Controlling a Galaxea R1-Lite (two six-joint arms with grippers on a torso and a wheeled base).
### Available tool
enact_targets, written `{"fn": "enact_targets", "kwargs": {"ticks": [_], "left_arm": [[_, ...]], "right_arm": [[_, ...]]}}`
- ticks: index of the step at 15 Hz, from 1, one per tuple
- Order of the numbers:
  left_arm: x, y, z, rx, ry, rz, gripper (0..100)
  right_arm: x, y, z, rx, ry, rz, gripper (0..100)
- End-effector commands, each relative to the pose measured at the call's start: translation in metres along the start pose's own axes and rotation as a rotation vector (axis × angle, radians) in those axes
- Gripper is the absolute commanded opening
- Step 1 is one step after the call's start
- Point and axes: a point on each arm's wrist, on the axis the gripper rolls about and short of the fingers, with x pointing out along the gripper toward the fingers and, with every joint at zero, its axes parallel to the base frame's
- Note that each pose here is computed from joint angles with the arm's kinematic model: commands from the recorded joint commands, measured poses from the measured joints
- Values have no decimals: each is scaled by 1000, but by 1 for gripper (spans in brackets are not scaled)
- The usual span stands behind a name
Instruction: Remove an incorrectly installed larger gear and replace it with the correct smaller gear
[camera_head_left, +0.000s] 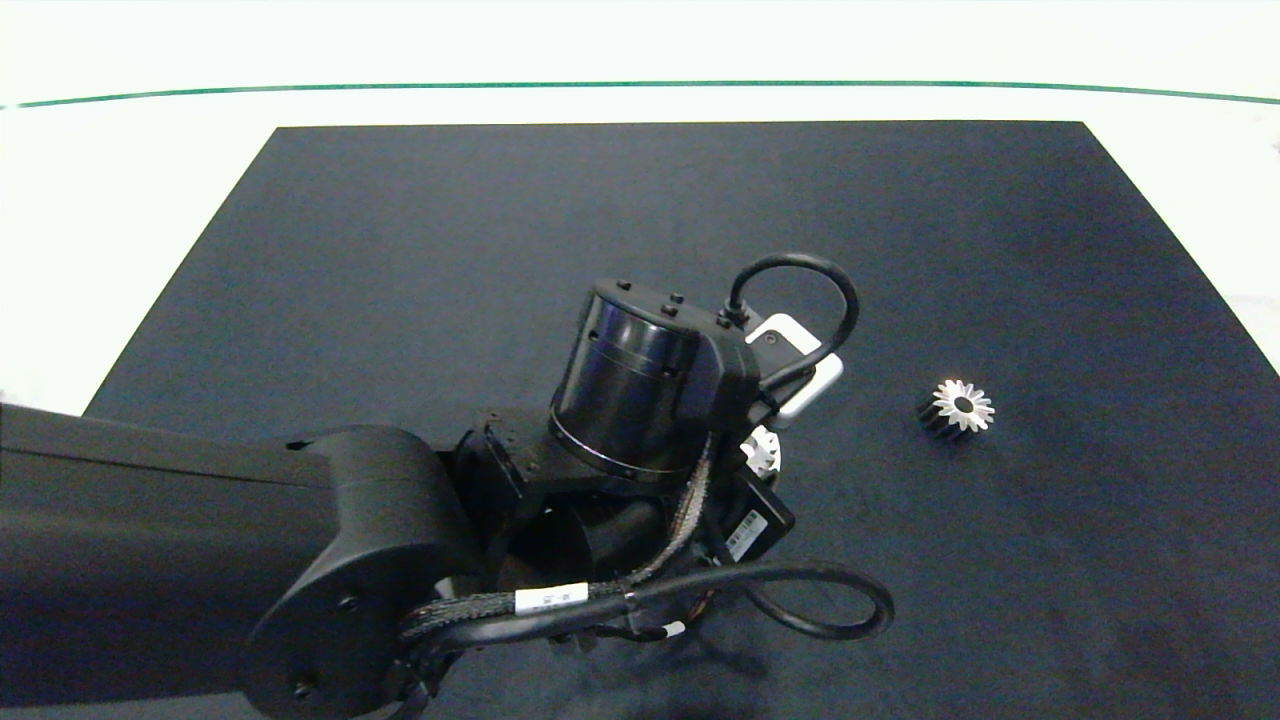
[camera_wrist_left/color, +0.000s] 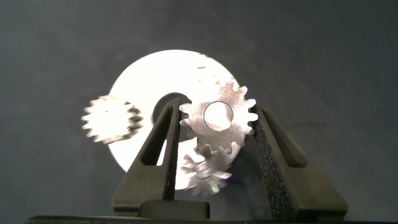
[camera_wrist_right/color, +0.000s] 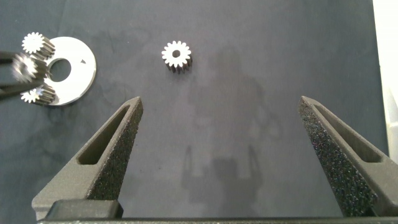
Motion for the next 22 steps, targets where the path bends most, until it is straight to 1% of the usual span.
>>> {"fn": "enact_targets", "kwargs": {"ticks": [1,3,4,6,8,10,11,14,20,22], "left_arm": [[23,-15,2,22,32,-22,16],[32,-15,6,23,22,-16,16],[35,-12,9,38,20,-10,16],[36,-9,14,50,38,-11,16],[41,-9,15,59,41,-8,16],[48,-1,17,72,41,24,16],[50,3,19,68,36,36,16],[57,11,16,75,44,57,16],[64,8,10,81,65,50,16],[65,8,11,80,64,51,16]], "right_arm": [[1,0,-4,18,13,-6,100],[2,0,-6,17,23,-3,100],[2,0,-6,18,21,-1,100],[1,0,-6,18,20,-3,100],[0,0,-8,17,17,0,100],[-2,0,-8,18,12,0,100],[-2,0,-8,18,12,0,100],[-2,0,-10,17,15,2,100],[-2,0,-13,18,20,9,100],[-2,0,-13,18,20,9,100]]}}
